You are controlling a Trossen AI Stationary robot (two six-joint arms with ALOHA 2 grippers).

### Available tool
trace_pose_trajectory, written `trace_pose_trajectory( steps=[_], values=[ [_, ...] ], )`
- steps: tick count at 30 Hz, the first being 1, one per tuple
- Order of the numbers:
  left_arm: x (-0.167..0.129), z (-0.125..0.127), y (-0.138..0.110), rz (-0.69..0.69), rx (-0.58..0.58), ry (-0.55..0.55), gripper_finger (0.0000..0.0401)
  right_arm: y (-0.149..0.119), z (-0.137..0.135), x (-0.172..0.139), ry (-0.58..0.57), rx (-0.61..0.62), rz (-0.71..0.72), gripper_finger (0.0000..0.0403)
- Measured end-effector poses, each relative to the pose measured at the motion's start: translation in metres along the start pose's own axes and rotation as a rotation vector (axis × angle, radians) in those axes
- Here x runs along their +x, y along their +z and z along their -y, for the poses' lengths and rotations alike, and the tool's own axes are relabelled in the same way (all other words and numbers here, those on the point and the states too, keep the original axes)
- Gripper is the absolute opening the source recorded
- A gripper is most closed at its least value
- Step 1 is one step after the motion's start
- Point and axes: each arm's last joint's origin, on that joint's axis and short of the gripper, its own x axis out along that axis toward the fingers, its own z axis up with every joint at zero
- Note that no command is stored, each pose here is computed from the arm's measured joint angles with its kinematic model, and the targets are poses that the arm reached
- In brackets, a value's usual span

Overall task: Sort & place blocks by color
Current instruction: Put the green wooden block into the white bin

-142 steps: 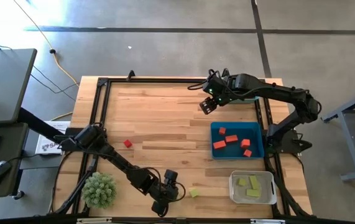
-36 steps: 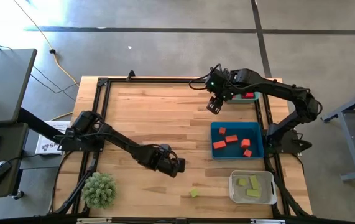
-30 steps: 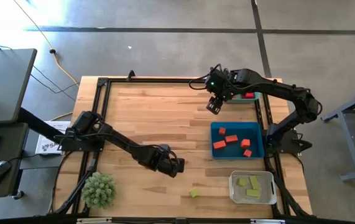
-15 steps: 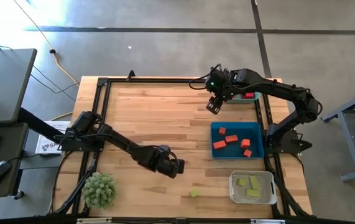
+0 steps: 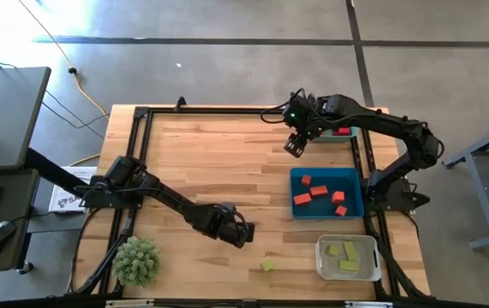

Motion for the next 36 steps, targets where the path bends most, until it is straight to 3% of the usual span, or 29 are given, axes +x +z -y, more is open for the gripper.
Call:
trace_pose_trajectory(
  steps=[10,22,29,36],
  values=[
    [-0.001,-0.012,0.004,0.026,0.093,0.128,0.0157,0.000,0.000,0.000,0.000,0.002,-0.002,0.0200],
    [-0.002,-0.022,0.009,0.057,0.293,0.236,0.0115,0.000,0.000,0.000,-0.001,0.053,-0.001,0.0200],
    [-0.003,-0.022,0.007,0.036,0.456,0.238,0.0110,0.000,-0.001,0.000,0.022,0.132,-0.008,0.0200],
    [-0.012,-0.010,-0.003,0.001,0.645,0.196,0.0109,-0.001,-0.005,0.000,0.160,0.158,-0.048,0.0200]
  ],
)
